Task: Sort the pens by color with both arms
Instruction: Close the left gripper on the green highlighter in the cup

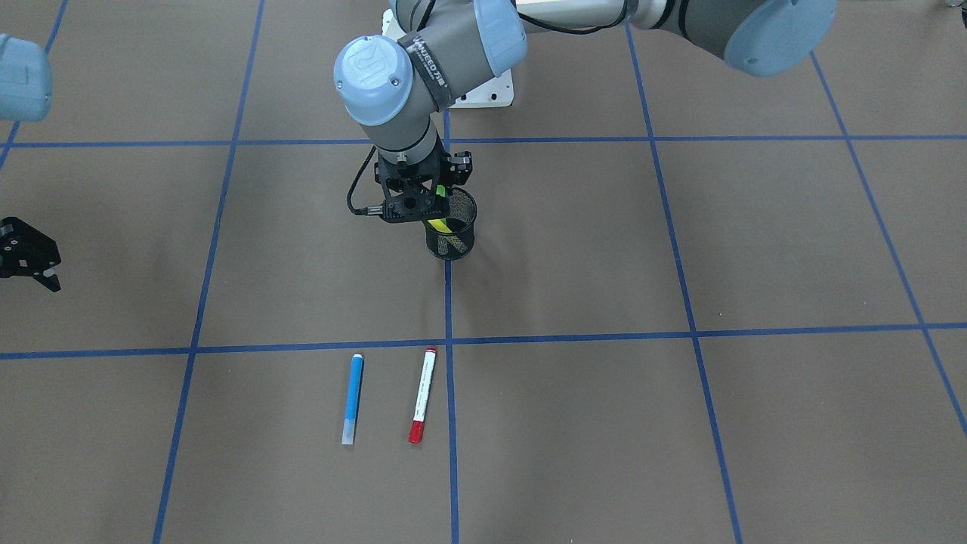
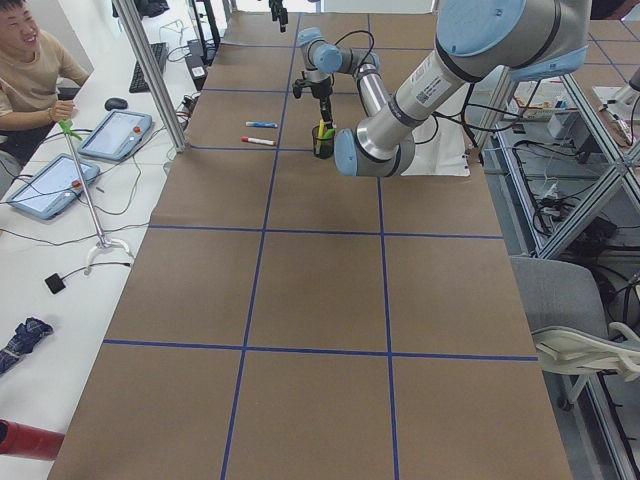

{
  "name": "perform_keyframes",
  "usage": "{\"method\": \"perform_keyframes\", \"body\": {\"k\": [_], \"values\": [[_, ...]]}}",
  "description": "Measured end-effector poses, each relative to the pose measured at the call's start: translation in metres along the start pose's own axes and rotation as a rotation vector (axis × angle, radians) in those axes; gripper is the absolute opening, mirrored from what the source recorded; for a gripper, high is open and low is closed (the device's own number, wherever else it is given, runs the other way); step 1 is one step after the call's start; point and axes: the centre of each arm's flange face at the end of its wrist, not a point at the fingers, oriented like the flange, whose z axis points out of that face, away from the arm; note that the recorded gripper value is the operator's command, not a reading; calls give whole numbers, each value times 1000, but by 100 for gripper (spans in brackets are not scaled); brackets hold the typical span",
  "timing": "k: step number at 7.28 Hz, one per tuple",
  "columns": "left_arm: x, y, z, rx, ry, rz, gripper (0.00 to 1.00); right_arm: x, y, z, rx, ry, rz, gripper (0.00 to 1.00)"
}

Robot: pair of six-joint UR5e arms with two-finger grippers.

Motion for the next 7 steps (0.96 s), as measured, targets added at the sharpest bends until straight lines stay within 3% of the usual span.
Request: {"method": "perform_keyframes", "body": {"k": [4, 7], "values": [[2, 4, 6, -7, -5, 6, 46, 0, 1, 1, -1, 1, 4, 100], [1, 6, 11, -13, -10, 8, 20, 0, 0, 0, 0, 1, 4, 100]]}}
